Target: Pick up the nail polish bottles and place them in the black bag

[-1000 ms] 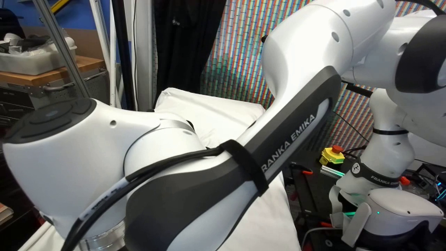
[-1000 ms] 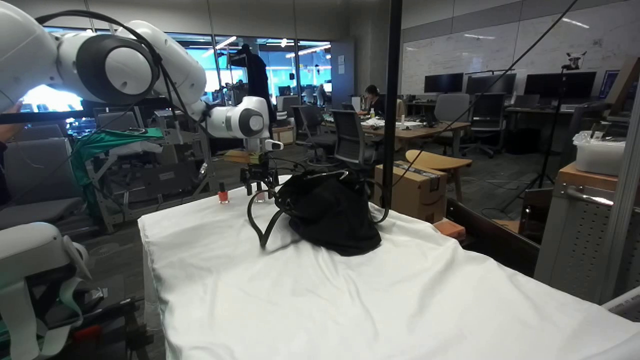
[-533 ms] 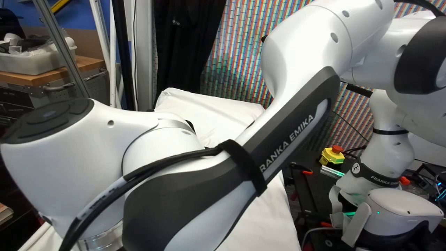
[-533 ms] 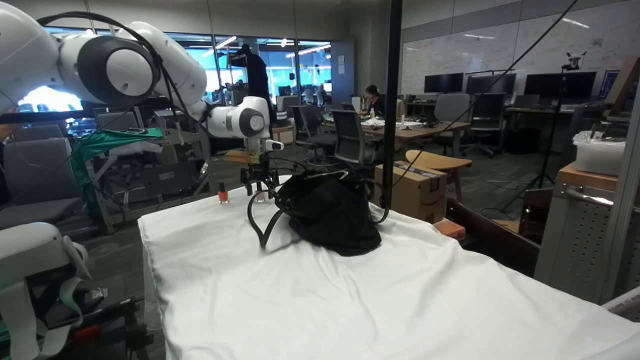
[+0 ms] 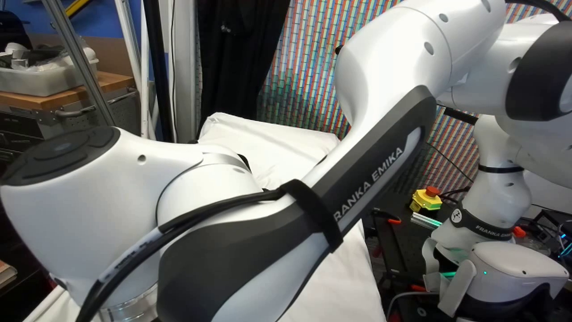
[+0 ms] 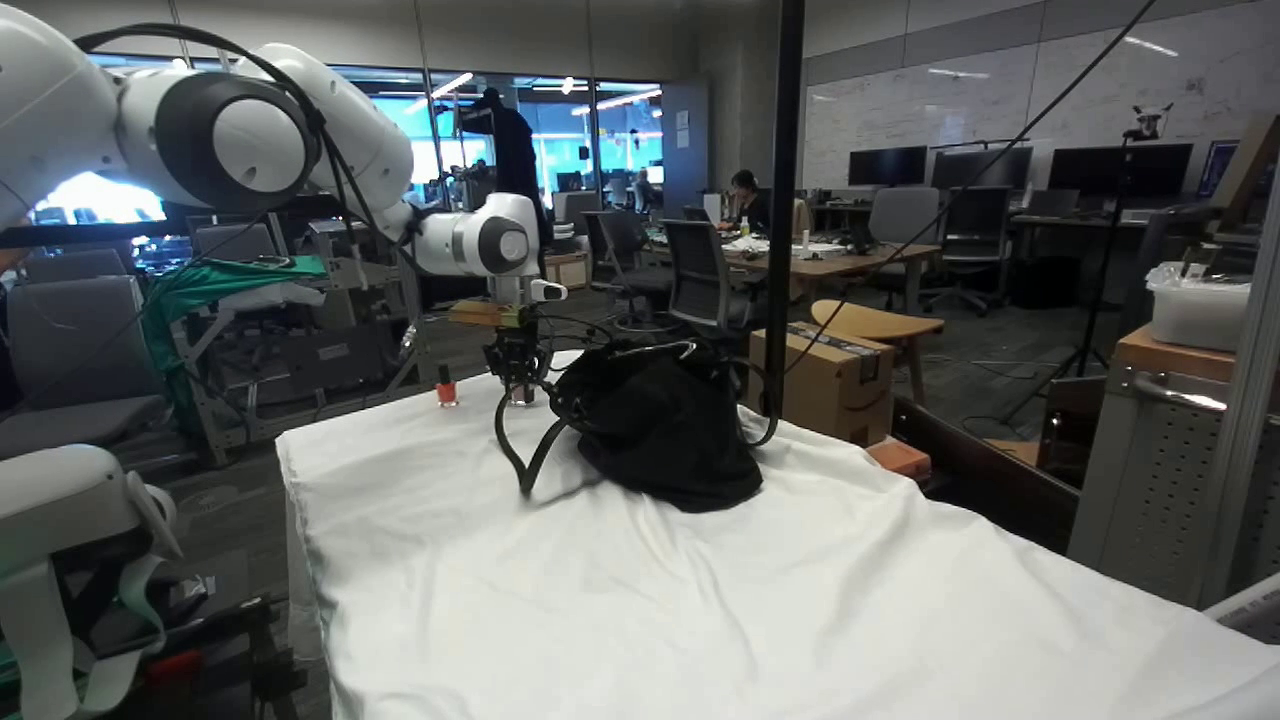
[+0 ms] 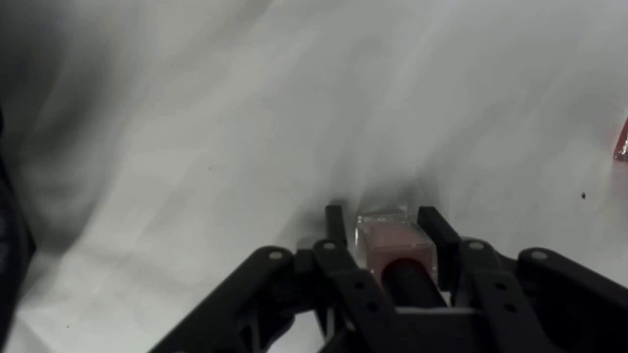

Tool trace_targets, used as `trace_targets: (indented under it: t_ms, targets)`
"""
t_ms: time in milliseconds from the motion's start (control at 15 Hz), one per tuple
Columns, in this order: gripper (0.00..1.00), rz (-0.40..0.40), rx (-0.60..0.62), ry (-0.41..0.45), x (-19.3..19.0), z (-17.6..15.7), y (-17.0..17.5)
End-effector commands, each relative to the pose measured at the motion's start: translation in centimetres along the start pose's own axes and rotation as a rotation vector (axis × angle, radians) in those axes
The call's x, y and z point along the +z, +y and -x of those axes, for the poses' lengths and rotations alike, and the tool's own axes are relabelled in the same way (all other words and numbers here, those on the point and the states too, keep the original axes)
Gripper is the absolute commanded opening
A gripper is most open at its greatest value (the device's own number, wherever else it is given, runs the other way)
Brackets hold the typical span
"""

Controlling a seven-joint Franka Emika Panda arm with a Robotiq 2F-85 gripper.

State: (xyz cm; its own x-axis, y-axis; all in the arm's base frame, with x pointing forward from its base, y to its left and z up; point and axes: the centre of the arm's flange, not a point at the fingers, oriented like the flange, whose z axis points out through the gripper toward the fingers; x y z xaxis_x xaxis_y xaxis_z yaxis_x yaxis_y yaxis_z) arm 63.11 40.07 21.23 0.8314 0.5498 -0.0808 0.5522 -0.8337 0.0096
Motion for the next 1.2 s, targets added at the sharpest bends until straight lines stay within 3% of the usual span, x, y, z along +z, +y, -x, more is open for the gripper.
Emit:
trace_targets:
  t_ms: [0,67,600,1133]
  targets:
    - [0.21,-0.016,-0.016,-0.002,-0.1,-0.6,0.1]
    - [0.15,-0.015,-0.014,-0.002,-0.1,-0.6,0.1]
    - [0.15,0.006,0.028,0.002,-2.0,0.2,0.5]
    - [0.15,0.035,0.130,0.071,-6.3,1.5,4.3]
